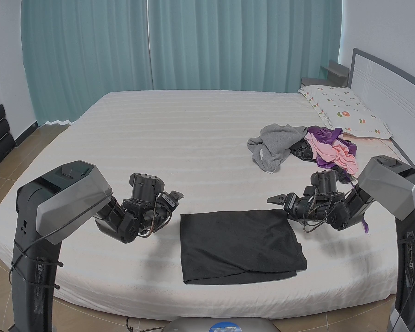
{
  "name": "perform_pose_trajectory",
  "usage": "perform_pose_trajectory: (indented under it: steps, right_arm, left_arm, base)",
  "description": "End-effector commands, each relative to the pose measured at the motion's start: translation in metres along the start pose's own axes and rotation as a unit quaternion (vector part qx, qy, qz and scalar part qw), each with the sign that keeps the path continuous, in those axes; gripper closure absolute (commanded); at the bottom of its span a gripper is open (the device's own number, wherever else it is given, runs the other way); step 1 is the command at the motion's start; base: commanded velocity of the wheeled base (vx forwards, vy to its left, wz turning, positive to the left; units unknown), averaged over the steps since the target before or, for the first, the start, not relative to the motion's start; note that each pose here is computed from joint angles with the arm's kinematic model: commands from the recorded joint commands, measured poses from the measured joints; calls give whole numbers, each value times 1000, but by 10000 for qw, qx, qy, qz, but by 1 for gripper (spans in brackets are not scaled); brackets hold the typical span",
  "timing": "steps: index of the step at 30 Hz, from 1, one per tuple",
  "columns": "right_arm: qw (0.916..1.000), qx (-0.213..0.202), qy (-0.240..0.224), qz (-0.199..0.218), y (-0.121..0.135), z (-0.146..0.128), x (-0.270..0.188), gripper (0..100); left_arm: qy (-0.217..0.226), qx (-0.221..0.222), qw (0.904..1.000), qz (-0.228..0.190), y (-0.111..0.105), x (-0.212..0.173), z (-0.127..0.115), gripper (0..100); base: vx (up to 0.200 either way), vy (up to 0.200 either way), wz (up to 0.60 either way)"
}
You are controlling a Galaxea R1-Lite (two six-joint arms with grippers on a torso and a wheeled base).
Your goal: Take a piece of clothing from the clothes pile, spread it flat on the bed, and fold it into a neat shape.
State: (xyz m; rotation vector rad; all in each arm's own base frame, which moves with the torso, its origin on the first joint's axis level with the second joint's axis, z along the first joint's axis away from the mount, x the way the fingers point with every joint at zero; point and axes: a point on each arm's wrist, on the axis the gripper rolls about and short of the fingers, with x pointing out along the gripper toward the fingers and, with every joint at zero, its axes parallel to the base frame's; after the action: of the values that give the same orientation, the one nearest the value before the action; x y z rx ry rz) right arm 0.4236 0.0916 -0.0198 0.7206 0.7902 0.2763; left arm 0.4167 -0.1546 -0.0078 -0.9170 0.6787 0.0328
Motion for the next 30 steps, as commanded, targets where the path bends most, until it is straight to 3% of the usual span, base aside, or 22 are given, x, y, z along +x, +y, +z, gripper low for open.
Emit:
perform_pose_trajectory:
  steps: [1, 5, 6, 29, 30]
  right_arm:
    - [10000, 3, -34, -31, -2, 1, 0, 0]
    - [9999, 24, -80, -82, -5, 4, -1, 0]
    - [9999, 24, -85, -87, -5, 4, -1, 100]
    - [9987, 119, -417, -250, -11, 25, -11, 100]
    - [9987, 116, -422, -246, -11, 25, -11, 100]
  left_arm:
    - [0, -2, 10000, 7, 1, 1, 0, 0]
    - [0, 6, 10000, 7, 1, 1, 0, 0]
    - [0, 6, 10000, 7, 1, 1, 0, 0]
    - [203, 879, 9959, -105, -8, 29, -30, 0]
    - [216, 892, 9957, -95, -9, 30, -31, 100]
  base:
    - [0, 0, 0]
    - [0, 0, 0]
    - [0, 0, 0]
    - [0, 0, 0]
    - [0, 0, 0]
